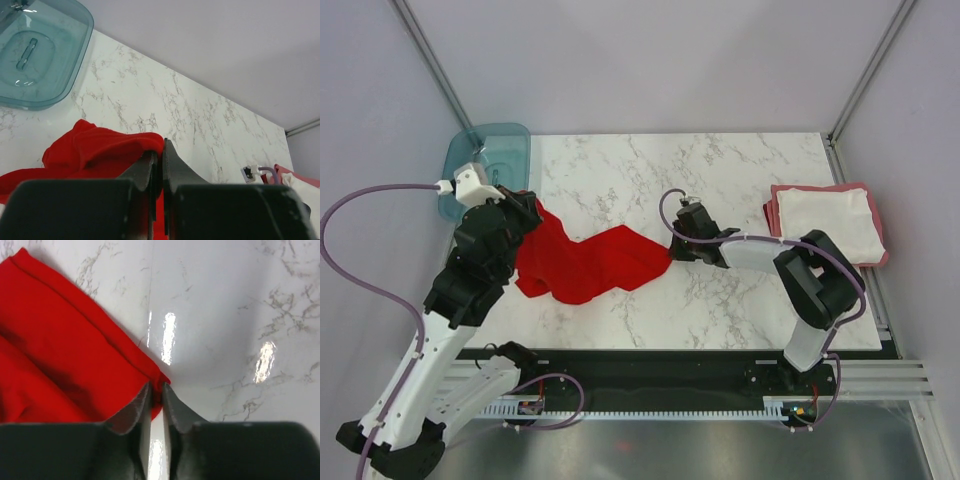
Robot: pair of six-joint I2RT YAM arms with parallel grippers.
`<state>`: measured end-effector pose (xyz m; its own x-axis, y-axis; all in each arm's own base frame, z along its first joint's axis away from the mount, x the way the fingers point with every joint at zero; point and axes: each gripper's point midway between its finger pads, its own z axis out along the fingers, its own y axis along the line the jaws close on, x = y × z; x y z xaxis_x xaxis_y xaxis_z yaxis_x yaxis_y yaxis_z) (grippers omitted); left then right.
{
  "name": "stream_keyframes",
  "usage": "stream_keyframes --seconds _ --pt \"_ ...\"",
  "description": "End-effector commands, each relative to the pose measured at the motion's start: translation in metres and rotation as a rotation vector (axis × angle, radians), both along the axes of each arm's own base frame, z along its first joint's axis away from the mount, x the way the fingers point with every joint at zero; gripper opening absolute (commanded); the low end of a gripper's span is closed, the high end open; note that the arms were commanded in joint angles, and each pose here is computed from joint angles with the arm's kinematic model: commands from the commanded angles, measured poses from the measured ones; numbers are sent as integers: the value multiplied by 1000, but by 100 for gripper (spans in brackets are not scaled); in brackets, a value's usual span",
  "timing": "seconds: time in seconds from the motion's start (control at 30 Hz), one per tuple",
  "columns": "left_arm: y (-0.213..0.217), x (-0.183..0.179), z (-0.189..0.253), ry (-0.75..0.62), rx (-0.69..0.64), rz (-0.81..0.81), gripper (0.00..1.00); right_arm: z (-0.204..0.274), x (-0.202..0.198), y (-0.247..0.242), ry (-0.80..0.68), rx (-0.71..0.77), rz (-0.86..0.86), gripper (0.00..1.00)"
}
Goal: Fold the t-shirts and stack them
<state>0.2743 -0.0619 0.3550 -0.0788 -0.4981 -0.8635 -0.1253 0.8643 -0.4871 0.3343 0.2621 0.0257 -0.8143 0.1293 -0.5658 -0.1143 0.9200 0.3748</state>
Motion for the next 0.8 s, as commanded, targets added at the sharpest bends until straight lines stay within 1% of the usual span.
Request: stream_keyframes --seconds 0.0,0.03,0.1,0.13,0.17,0.2,0.23,0.27,0.3,0.33,0.37,0.4,0.47,0.5,0.57,0.7,0.73,0.77 --pt "1 3 27 -64 -21 0 2 14 11 -3 -39 -33 -40 18" --pt "-2 8 23 -47 -14 -4 2 18 14 -10 -53 -61 -67 8" --pt "-5 15 28 -44 -13 -4 2 32 19 -25 -79 -73 -109 0" --pt "-7 19 27 -33 -10 -3 2 35 20 -34 -82 -79 -132 0" --pt "-12 31 24 -8 1 -10 2 39 27 -51 -86 -76 -183 0" --pt "-8 39 21 5 1 6 2 55 31 -61 -115 -52 -214 0" --pt "-7 46 17 22 -2 14 2 52 27 -76 -108 -65 -246 0" --pt "-13 60 4 68 -11 -8 2 57 29 -91 -121 -70 -297 0" --pt "-1 69 -2 87 -20 25 2 76 33 -110 -164 -55 -360 0" --pt "-3 75 -10 115 -31 10 2 74 28 -124 -161 -71 -398 0" --pt "1 81 -16 134 -46 22 2 79 29 -144 -186 -93 -478 0" --pt "11 88 -27 165 -52 53 2 96 28 -152 -229 -79 -516 0" --pt "14 91 -39 192 -81 60 2 101 21 -169 -246 -98 -577 0" --pt "17 88 -39 190 -89 64 2 114 19 -175 -276 -91 -600 0" --pt "14 84 -40 190 -92 46 2 124 17 -181 -298 -89 -618 0" --pt "13 66 -16 121 -82 5 2 158 10 -184 -356 -66 -607 0" --pt "15 54 -2 84 -83 -6 2 164 5 -187 -358 -78 -602 0" --pt "16 47 1 80 -74 -11 2 170 1 -190 -370 -78 -606 0"
